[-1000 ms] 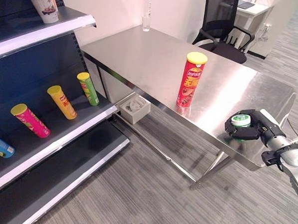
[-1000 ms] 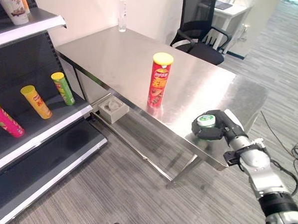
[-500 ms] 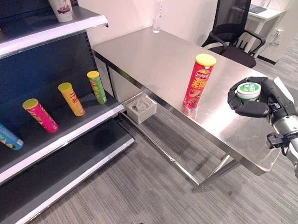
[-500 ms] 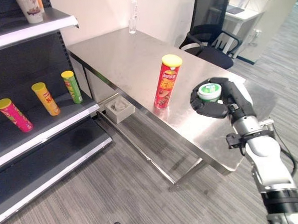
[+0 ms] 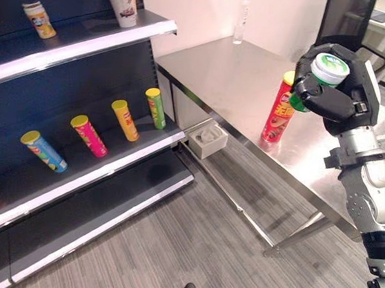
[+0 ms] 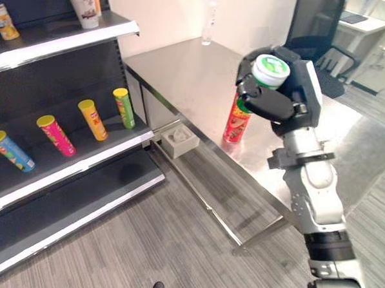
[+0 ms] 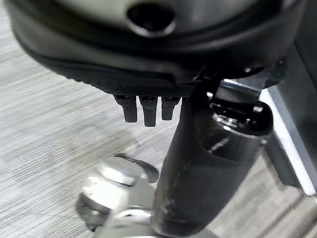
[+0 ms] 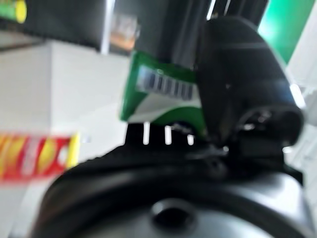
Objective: Put the goods on the table back onto the shelves and tidy them up.
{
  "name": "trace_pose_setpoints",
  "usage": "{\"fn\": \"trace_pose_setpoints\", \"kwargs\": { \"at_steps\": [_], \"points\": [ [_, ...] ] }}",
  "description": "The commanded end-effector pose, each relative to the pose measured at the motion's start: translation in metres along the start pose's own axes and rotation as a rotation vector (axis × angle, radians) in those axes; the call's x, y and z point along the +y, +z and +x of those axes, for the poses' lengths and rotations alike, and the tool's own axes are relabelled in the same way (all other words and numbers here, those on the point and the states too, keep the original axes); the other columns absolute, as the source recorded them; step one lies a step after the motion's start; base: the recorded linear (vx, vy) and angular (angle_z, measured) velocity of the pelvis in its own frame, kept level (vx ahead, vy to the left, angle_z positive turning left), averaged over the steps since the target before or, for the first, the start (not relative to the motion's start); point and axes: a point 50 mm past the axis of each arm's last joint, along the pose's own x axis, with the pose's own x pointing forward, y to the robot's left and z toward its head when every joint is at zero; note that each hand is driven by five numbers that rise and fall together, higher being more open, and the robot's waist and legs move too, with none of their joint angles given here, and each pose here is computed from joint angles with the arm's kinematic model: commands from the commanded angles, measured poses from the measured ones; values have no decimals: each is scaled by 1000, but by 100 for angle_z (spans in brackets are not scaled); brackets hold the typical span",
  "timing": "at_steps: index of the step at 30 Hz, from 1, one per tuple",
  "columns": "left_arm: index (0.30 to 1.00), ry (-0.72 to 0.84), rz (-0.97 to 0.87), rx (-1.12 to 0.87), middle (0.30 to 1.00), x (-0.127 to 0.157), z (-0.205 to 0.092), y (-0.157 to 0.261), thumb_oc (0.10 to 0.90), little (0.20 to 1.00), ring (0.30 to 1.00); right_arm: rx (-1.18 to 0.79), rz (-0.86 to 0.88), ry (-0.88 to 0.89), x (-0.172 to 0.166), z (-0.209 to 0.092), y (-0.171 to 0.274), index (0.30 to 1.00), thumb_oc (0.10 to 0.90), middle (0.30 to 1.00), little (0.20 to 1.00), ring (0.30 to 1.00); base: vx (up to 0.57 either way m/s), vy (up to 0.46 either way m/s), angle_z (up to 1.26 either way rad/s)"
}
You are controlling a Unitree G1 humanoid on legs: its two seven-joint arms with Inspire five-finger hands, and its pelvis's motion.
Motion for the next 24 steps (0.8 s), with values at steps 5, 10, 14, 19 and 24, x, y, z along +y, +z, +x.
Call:
{"fn": "trace_pose_setpoints", "kwargs": {
  "at_steps": [5,10,14,19,24],
  "points": [
    [900,-3,58,-63,900,-1,5,26,800,900,900,-259,-7,145,28,28,50,300,400,300,300,300,-103,49,44],
    [900,10,50,-90,900,-5,6,34,800,900,900,-216,-47,183,35,29,43,300,400,300,300,300,2,170,57],
    [900,14,50,-81,900,-6,6,31,800,900,900,-192,-97,160,31,28,40,300,400,300,300,300,55,250,65],
    [900,32,67,-46,900,-1,5,22,800,900,900,-169,-117,116,28,24,34,300,400,300,300,300,128,311,48],
    [900,43,98,-71,900,4,5,33,800,900,900,-202,-152,81,28,27,40,300,400,300,300,300,140,359,24]
  ]
}}
